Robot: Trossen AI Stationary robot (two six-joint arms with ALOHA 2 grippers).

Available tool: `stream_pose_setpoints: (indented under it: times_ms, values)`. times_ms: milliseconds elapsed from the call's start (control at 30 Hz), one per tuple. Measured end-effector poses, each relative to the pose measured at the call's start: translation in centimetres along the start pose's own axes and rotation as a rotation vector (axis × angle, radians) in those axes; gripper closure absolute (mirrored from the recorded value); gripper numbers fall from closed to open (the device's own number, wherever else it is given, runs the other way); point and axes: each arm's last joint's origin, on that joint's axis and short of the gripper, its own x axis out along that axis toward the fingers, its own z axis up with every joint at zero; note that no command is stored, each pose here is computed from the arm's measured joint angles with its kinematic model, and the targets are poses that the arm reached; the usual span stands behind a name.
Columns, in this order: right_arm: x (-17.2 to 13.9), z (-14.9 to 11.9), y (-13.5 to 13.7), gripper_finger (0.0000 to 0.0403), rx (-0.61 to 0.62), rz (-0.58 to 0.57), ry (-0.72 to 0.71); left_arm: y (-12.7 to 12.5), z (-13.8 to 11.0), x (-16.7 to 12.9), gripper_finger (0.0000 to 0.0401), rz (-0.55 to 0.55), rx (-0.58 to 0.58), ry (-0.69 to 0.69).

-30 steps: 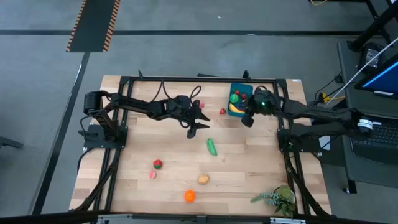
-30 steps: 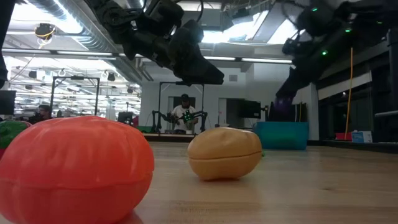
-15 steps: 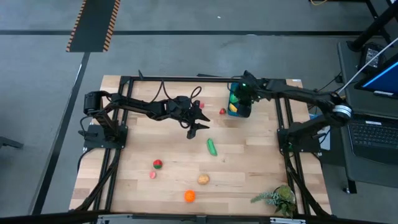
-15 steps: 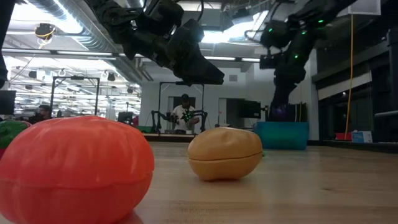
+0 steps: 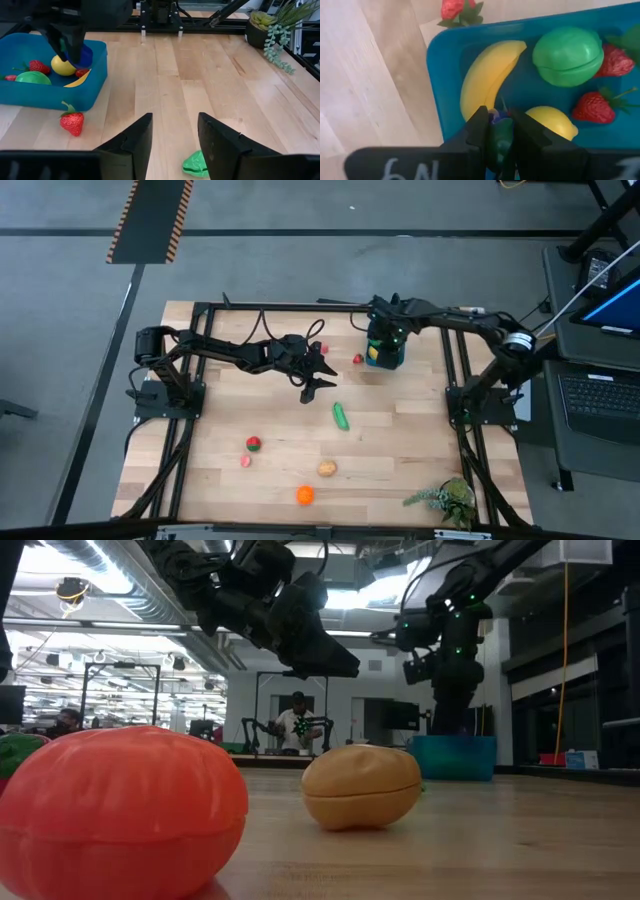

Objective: Pick and placing Produce into tupperware
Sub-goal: Put the purple eggplant into the blue bin, then put the red strawberry into the blue bin

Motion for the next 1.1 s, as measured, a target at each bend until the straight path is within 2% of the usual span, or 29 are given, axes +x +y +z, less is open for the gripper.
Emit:
stream_pose_setpoints:
  times_ms: [200,500,800,967,1100]
  values:
    - [0.6,0.1,-0.1,0.0338,0.001,0.008,0.028,0.0,0.0,0.0,0.0247,0.0,0.0,-0.001]
    - [0.7,0.1,0.0,0.0271,0.001,0.007,0.027,0.0,0.0,0.0,0.0257,0.0,0.0,0.0]
    - [0.6,0.3,-0.1,0.0257,0.0,0.001,0.007,0.0,0.0,0.0,0.0249,0.0,0.037,0.0]
    - [-0.9,1.1,-0.3,0.0257,0.003,-0.013,-0.041,0.0,0.0,0.0,0.0247,0.001,0.051,0.0]
    - [-4.2,0.9,-0.1,0.0256,0.002,-0.048,-0.172,0.3,0.0,-0.1,0.0253,0.009,0.058,-0.001]
